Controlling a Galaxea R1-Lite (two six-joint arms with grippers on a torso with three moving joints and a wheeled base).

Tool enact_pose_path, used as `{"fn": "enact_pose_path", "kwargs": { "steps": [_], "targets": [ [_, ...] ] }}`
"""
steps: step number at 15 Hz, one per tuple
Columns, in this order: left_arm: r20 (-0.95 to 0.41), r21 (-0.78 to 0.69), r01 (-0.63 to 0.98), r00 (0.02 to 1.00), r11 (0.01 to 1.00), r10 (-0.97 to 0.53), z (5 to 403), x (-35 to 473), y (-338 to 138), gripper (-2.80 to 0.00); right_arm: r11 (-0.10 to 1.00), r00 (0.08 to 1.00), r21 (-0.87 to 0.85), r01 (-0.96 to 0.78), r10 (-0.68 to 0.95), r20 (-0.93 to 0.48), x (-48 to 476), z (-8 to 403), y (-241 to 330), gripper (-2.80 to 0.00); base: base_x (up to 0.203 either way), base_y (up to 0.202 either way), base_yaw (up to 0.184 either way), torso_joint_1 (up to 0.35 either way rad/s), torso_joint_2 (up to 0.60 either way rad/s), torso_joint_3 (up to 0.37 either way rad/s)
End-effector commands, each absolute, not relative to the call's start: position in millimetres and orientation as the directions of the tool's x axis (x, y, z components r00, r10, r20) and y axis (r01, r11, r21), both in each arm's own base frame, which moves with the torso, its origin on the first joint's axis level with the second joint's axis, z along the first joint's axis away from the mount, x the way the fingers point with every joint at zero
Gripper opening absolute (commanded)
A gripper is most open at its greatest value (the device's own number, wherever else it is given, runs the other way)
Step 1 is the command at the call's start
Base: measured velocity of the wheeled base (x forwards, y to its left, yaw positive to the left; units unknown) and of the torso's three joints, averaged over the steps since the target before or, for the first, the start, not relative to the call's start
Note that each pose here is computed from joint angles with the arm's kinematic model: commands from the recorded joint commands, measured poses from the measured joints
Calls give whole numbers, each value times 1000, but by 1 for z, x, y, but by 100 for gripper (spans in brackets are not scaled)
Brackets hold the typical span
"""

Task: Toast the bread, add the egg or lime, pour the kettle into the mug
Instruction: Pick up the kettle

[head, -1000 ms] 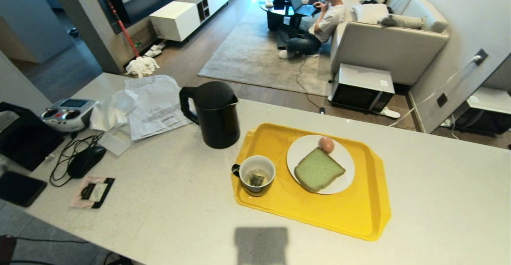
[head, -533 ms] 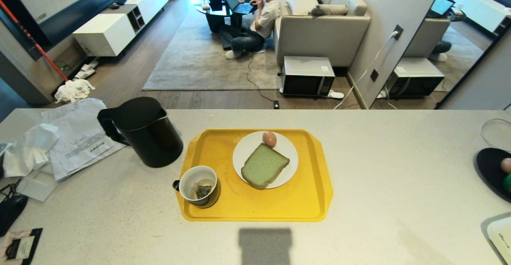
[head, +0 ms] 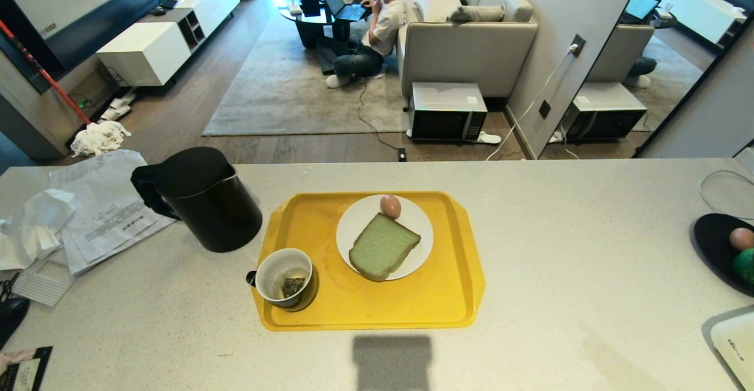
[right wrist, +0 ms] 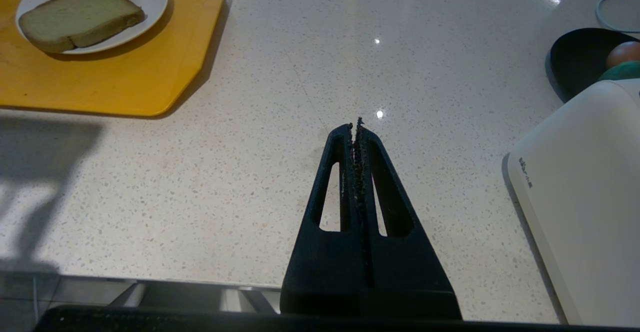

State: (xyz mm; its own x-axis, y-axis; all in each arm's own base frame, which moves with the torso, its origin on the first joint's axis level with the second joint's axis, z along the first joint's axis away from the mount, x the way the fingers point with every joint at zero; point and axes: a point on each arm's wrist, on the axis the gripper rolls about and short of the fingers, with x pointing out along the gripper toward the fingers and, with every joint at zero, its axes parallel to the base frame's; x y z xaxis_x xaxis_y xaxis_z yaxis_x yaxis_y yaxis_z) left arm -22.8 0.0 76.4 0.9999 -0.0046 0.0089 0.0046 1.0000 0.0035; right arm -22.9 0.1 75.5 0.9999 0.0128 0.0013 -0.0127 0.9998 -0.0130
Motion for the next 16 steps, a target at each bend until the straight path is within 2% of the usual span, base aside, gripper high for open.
{"fn": "enact_pose_path", "kwargs": {
  "steps": [1, 16],
  "targets": [
    [8, 3, 5, 1000, 1000, -5, 76, -23, 0, -280, 1000, 1000, -14, -14, 14, -2, -23, 75, 0, -280, 0, 0, 0, 0, 0, 0],
    [-5, 13, -1, 1000, 1000, 1, 78, -23, 0, -280, 1000, 1000, -12, -12, 12, -2, -23, 75, 0, -280, 0, 0, 0, 0, 0, 0]
  ]
}}
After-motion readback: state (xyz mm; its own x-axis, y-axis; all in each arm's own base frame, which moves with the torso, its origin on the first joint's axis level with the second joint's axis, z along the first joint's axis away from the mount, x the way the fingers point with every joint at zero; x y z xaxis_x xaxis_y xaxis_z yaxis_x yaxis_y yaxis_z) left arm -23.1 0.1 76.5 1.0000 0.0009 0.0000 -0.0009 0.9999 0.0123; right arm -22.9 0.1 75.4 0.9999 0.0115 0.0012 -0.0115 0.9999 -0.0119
